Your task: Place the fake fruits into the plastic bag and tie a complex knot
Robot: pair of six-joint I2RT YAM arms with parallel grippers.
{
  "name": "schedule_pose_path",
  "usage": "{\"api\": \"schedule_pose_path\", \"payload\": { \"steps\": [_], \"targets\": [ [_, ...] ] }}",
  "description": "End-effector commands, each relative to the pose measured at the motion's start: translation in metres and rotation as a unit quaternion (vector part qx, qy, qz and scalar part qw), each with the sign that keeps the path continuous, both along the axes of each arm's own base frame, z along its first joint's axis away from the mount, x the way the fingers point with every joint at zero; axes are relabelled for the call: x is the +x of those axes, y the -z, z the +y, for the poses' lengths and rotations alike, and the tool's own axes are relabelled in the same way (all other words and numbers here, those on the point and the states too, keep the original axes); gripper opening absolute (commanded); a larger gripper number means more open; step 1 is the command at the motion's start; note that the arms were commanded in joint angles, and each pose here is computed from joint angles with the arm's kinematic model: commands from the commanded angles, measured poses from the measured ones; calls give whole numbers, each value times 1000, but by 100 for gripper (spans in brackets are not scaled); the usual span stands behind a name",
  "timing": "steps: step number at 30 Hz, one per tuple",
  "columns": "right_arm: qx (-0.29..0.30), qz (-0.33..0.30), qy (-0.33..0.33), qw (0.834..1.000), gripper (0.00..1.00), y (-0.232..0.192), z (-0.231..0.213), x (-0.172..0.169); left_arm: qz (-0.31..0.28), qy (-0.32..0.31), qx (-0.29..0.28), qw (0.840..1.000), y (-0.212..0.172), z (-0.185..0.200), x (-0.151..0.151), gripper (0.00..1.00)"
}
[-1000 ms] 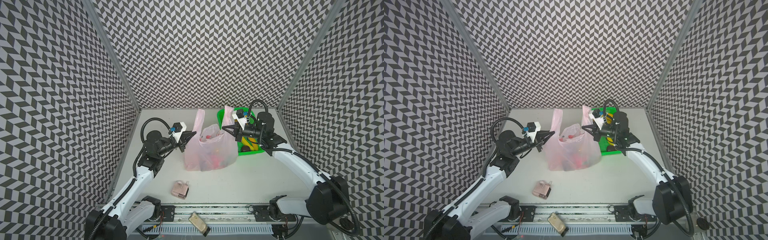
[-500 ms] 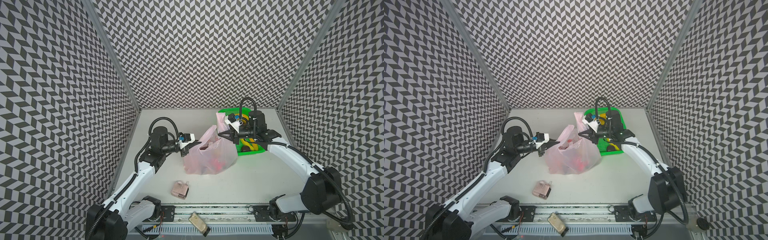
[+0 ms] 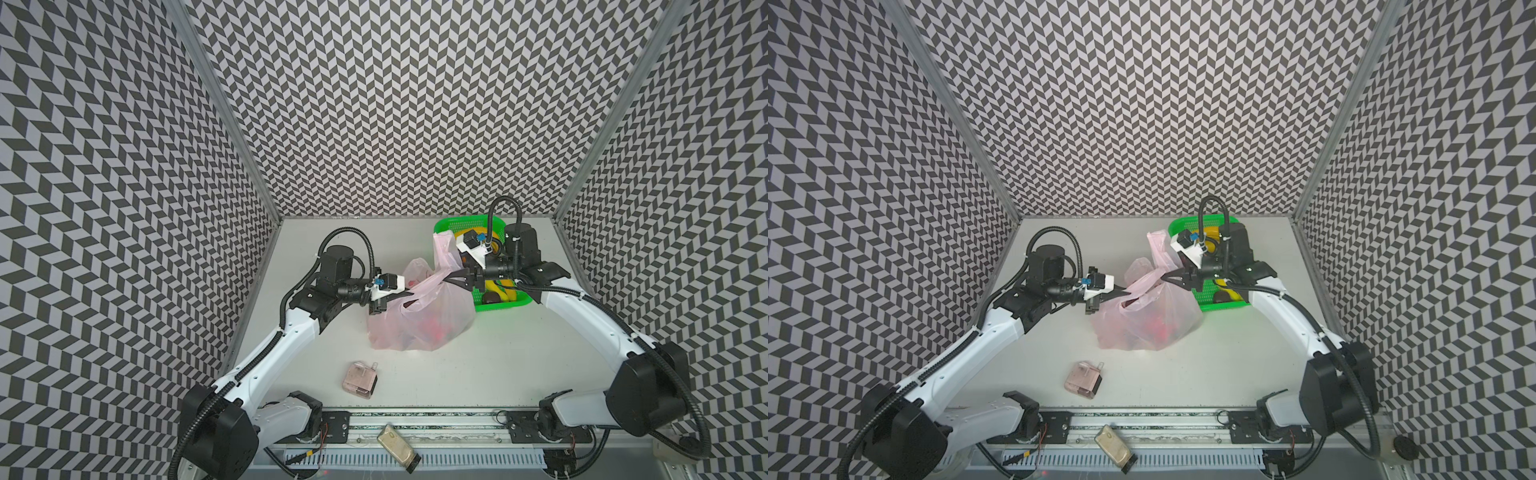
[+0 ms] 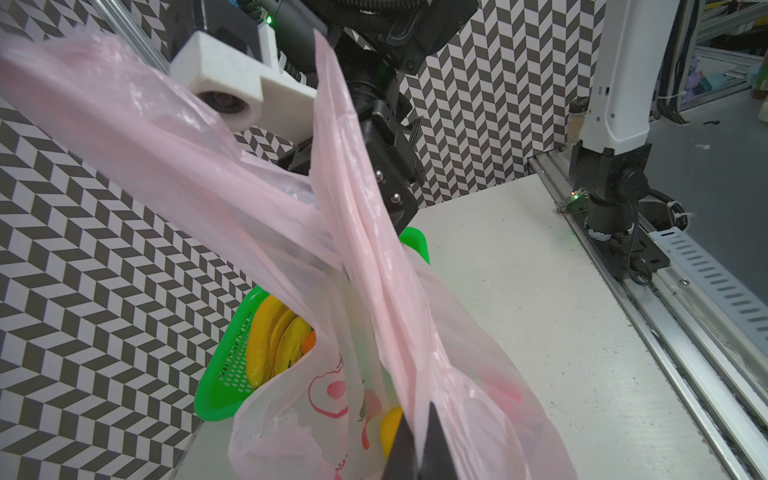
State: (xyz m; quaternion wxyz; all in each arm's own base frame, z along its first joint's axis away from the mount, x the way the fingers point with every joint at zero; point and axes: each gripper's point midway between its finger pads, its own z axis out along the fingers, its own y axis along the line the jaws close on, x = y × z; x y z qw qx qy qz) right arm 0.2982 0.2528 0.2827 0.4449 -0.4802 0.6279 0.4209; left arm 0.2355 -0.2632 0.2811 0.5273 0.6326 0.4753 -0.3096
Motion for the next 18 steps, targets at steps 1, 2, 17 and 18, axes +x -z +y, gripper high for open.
{"api": "schedule_pose_path", "payload": {
  "steps": [1,2,17,18],
  "targets": [
    [31,-52,-15,998,57,-24,-8,-10,-2,11,12,1000,-4,-2,-3,0],
    [34,-55,-14,998,59,-26,-11,-11,1,11,14,1000,-4,-2,-2,0],
    [52,-61,-30,996,13,-35,-10,-17,-4,0,33,999,-19,-4,-2,0],
    [48,-59,-28,997,9,-33,-9,-16,-3,-4,36,999,-20,-3,0,0]
  ]
}}
